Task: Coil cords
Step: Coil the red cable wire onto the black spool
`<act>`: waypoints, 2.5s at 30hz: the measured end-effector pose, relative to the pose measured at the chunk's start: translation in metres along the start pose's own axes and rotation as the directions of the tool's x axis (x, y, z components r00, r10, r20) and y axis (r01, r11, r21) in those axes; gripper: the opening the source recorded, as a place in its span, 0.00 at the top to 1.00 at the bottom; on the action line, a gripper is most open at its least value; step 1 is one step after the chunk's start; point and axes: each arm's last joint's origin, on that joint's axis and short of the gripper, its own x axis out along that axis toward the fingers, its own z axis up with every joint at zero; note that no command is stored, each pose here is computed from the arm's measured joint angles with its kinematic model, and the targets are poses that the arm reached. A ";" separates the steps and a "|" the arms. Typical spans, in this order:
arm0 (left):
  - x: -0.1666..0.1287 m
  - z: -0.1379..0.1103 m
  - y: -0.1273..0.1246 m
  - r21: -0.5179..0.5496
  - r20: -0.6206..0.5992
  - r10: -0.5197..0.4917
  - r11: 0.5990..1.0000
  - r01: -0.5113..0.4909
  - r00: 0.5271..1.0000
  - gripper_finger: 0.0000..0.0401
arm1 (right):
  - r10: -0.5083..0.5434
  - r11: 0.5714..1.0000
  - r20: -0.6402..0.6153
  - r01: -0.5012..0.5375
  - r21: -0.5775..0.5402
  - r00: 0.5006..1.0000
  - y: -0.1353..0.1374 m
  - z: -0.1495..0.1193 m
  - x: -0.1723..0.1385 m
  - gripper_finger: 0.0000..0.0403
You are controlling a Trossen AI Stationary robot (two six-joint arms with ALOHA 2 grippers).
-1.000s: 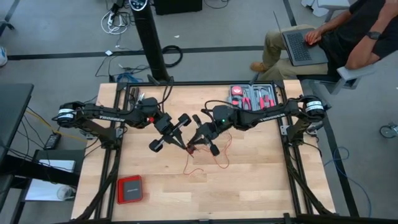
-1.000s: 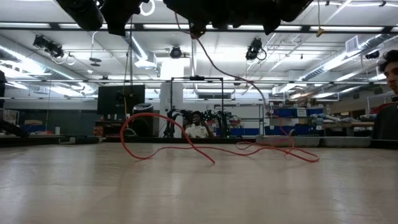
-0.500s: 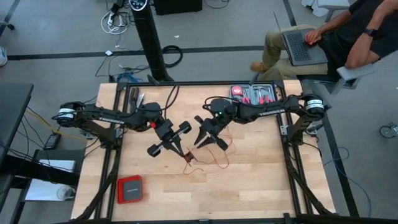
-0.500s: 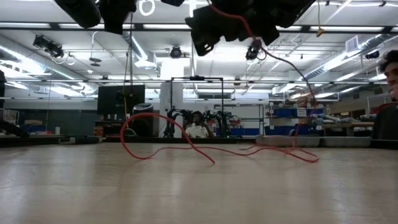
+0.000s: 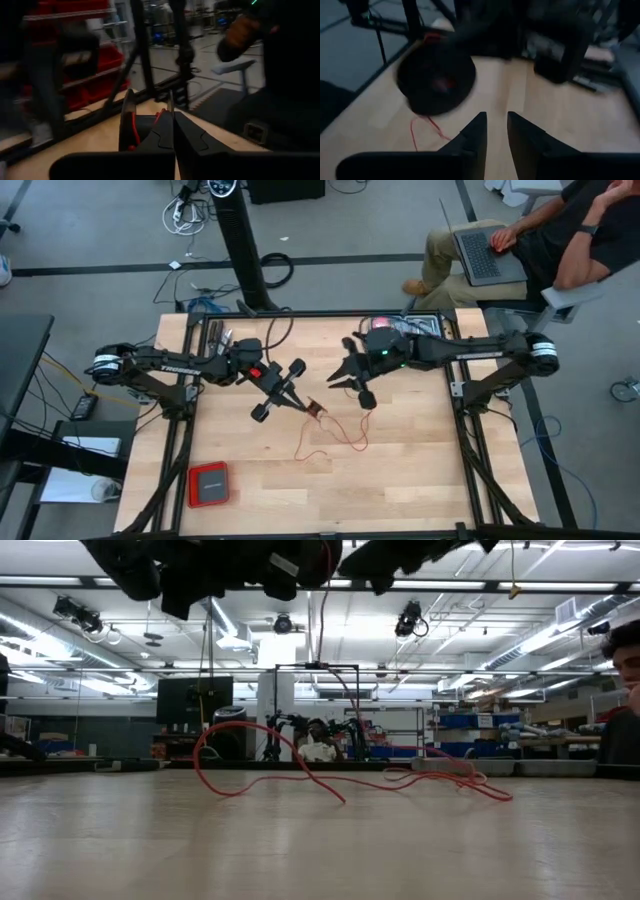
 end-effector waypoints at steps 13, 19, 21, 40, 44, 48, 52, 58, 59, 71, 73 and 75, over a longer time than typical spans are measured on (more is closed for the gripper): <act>0.000 -0.030 0.008 0.075 0.088 0.246 0.965 -0.253 0.965 1.00 | -0.099 0.994 0.124 0.103 -0.027 0.987 0.014 0.014 -0.015 0.81; 0.006 -0.042 0.013 0.048 0.159 0.275 0.957 -0.286 0.948 1.00 | -0.148 0.988 0.298 0.156 -0.001 0.943 0.028 -0.014 -0.021 0.81; 0.007 -0.046 0.015 0.026 0.146 0.309 0.949 -0.316 0.940 1.00 | -0.160 0.987 0.306 0.157 0.037 0.939 0.030 -0.028 -0.019 0.81; 0.018 -0.040 0.032 -0.057 0.057 0.389 0.921 -0.386 0.919 1.00 | -0.235 0.970 0.215 0.213 0.119 0.948 0.012 -0.049 -0.019 0.72; 0.020 -0.039 0.034 -0.038 0.040 0.389 0.921 -0.388 0.920 1.00 | -0.237 0.969 0.213 0.215 0.121 0.948 0.012 -0.049 -0.019 0.72; 0.023 -0.033 0.037 -0.024 0.057 0.390 0.921 -0.389 0.919 1.00 | -0.235 0.969 0.195 0.213 0.129 0.952 0.013 -0.051 -0.019 0.72; 0.024 -0.031 0.039 -0.021 0.062 0.389 0.921 -0.388 0.919 1.00 | -0.263 0.961 0.175 0.240 0.140 0.949 0.012 -0.052 -0.019 0.72; 0.025 -0.030 0.040 -0.027 0.050 0.383 0.924 -0.382 0.923 1.00 | -0.270 0.962 0.174 0.257 0.093 0.947 0.014 -0.052 -0.018 0.95; 0.025 -0.030 0.040 -0.030 0.050 0.387 0.922 -0.386 0.921 1.00 | -0.267 0.963 0.174 0.255 0.089 0.948 0.014 -0.052 -0.018 0.97; 0.008 -0.009 0.041 -0.088 -0.004 0.491 0.867 -0.490 0.871 0.82 | -0.271 0.958 0.297 0.287 -0.010 0.915 0.022 -0.031 -0.053 0.99; 0.008 -0.009 0.041 -0.130 -0.005 0.498 0.860 -0.494 0.867 0.80 | -0.278 0.951 0.340 0.306 -0.032 0.899 0.024 -0.027 -0.055 0.99; 0.008 -0.011 0.042 -0.170 -0.022 0.505 0.849 -0.501 0.863 0.80 | -0.297 0.938 0.370 0.341 -0.058 0.880 0.024 -0.023 -0.055 1.00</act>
